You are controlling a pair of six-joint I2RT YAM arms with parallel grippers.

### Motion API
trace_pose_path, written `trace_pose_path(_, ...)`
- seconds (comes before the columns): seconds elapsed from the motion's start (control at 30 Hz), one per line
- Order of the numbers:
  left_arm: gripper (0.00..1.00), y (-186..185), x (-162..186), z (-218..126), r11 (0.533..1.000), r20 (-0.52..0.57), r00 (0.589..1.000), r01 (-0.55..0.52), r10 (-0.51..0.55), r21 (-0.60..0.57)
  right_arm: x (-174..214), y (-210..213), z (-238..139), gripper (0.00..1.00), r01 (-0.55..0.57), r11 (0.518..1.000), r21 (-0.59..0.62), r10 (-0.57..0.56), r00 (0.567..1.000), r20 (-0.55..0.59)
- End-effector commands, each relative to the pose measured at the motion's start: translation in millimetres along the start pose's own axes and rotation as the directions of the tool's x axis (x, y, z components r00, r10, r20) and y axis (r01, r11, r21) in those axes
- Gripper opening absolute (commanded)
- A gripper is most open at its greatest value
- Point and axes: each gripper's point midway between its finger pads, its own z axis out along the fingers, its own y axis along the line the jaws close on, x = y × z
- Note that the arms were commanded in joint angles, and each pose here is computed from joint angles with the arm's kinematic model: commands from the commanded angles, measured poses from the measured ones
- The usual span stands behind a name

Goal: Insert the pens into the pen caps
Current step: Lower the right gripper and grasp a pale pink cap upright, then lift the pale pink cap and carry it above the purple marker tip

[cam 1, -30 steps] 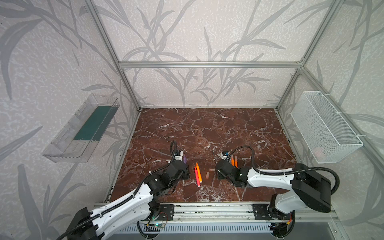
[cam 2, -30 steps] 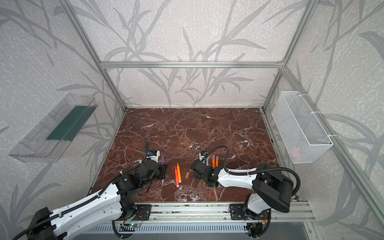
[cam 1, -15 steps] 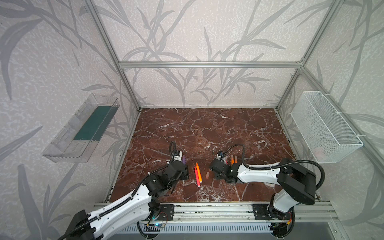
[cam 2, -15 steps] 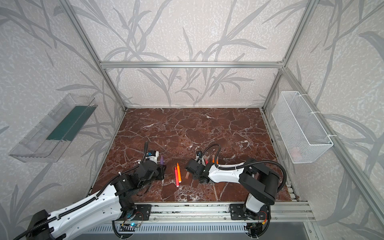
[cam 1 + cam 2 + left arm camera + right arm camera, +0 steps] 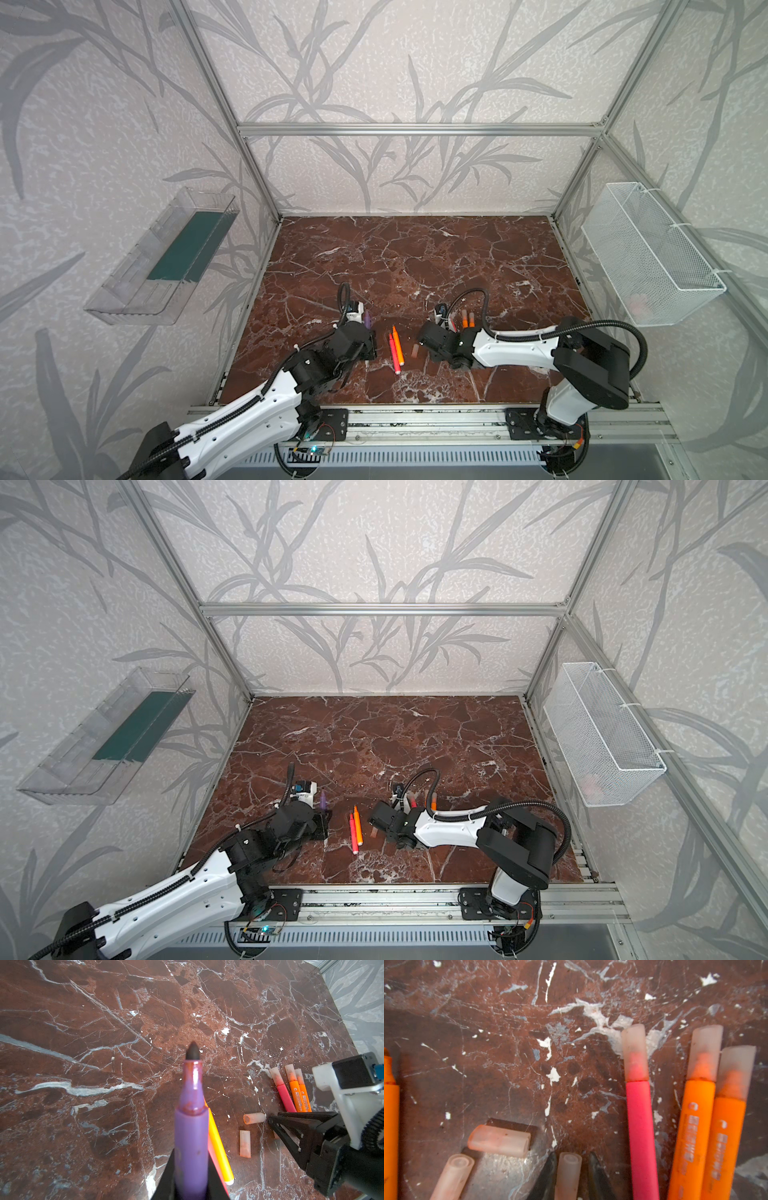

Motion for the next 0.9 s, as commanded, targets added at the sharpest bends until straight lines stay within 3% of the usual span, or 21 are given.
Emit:
trace_pose_path(0.0,0.00,1,-9,-5,1.000,0.026,1.000,0.002,-0.002,-0.015,11,-5,5,0.21,0.026,0.999,0.037,-0.024,0.999,-0.036)
trace_pose_path(0.3,0.00,-5,-8,-4,1.000,0.025,1.000,-0.007,0.007,0.021,5,-1,0,0.09,-0.010,1.000,-0.010,0.010,1.000,-0.007)
trace_pose_path(0.6,0.00,-35,-12,-5,0.988,0.012,1.000,-0.009,0.007,0.157,-45,6,-40,0.04,-0.057,0.990,-0.131,0.074,0.989,0.129)
trace_pose_path(0.87,0.00,-63,-14,4,0.970,-0.019,1.000,-0.005,0.010,0.245,-97,1,-81,0.03,-0.117,0.955,-0.272,0.188,0.949,0.252)
